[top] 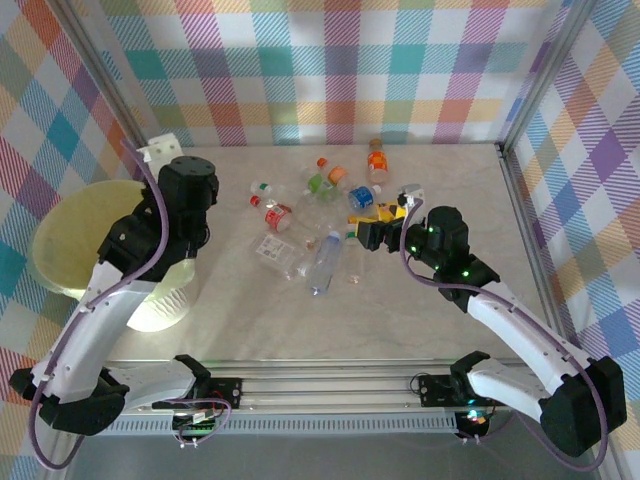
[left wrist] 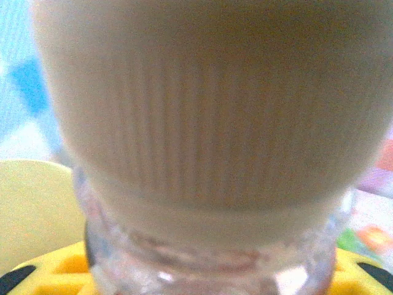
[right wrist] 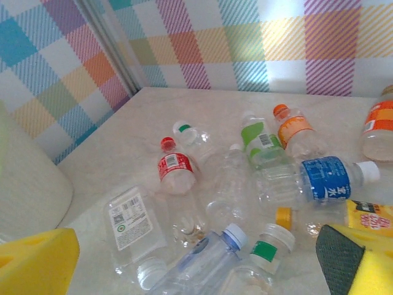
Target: Put the plastic bottles in the bin
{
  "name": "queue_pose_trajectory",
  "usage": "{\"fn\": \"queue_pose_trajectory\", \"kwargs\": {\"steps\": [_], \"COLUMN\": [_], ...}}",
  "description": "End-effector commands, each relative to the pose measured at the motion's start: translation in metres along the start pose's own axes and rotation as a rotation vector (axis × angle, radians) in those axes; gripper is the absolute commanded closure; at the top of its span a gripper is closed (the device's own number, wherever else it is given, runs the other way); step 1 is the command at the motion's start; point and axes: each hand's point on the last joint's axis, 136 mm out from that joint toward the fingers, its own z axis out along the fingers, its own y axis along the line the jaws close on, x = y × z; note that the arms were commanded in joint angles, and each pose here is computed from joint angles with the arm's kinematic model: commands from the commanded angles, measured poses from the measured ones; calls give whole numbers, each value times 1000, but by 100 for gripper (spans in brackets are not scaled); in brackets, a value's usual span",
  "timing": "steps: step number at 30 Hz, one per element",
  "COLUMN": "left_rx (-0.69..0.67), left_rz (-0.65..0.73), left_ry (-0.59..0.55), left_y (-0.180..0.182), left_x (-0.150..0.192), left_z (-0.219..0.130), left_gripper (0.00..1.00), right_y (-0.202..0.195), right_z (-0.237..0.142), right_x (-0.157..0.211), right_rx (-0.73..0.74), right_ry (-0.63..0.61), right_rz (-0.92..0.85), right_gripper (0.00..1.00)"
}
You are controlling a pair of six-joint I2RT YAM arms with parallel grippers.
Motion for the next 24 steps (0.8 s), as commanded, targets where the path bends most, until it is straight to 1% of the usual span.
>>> {"fn": "queue_pose_trajectory", "kwargs": {"steps": [1, 4, 6, 8, 11, 15, 18, 24], "left_rx": [-296, -341, -377, -375, -351, -426, -448, -561], "left_rz": [122, 91, 58, 39, 6, 6, -17, 10], "left_ry": [-37, 25, 58, 107, 209, 315, 401, 470], "left_y": [65, 95, 118, 129, 138, 159, 169, 188], "left_x": [-6, 9, 17, 28, 50, 78, 95, 116], "left_z": [3, 16, 18, 22, 27, 39, 50, 67], "left_gripper": [52, 52, 52, 50, 50, 50, 50, 50], "right_y": [-7, -6, -6, -7, -9, -9, -7, -8], "right_z": [1, 3, 4, 5, 7, 10, 12, 14], "right_x": [1, 1, -1, -1, -2, -3, -4, -3], "right_rx": [41, 33, 35, 45, 56, 53, 45, 45], "right_ry": [-2, 2, 0, 0, 4, 13, 17, 23], "right_rz": [20, 28, 28, 27, 23, 21, 18, 15], "right_gripper": [0, 0, 0, 0, 0, 0, 0, 0]}}
